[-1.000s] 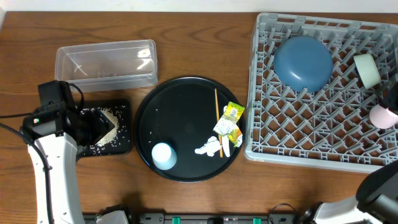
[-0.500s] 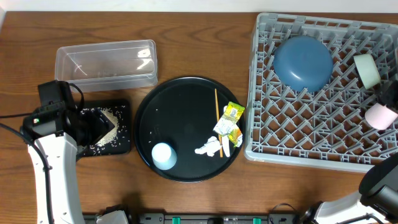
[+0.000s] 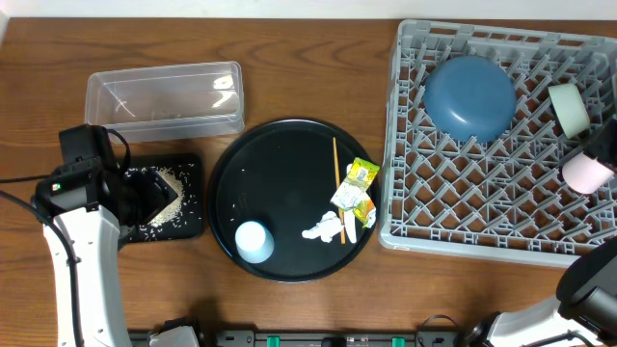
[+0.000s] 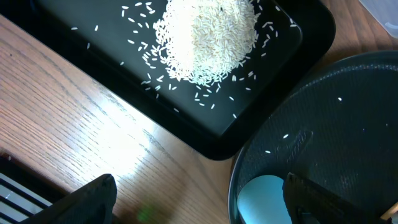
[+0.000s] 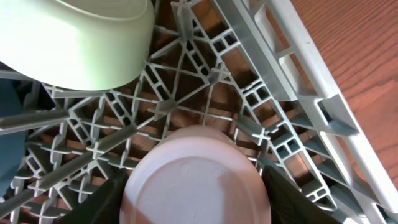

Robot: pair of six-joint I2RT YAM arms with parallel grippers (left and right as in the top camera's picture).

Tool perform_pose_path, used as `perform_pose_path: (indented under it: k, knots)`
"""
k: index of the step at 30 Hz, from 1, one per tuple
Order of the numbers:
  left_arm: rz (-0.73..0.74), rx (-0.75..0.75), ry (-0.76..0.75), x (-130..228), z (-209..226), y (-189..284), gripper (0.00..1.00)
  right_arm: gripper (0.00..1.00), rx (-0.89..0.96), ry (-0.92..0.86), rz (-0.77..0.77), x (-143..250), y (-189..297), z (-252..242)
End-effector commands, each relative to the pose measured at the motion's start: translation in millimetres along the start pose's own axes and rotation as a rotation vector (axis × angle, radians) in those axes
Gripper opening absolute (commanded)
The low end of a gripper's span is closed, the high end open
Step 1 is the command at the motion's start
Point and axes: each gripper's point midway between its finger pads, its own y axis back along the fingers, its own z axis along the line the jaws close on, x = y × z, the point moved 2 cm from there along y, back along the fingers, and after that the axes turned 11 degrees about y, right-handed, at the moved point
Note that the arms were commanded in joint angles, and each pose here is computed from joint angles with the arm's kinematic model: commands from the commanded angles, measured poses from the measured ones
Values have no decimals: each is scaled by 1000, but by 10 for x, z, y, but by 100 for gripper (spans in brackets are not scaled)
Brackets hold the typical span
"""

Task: Sort waste into correct bins and load items into the dishwasher rack
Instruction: 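Lower the white cup into the rack and release it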

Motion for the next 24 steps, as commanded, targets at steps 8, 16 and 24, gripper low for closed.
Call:
perform_pose_path:
  k: [8,16,24]
  knots:
    - [2,-17,13,-1,34,-21,87,34,-6,-16,-31,-73,75,-4]
    - [2,-17,13,0,35,-21,87,42,-6,-15,-38,-88,76,-2]
    - [2,-17,13,0,35,-21,87,69,-10,-15,-15,-36,75,6]
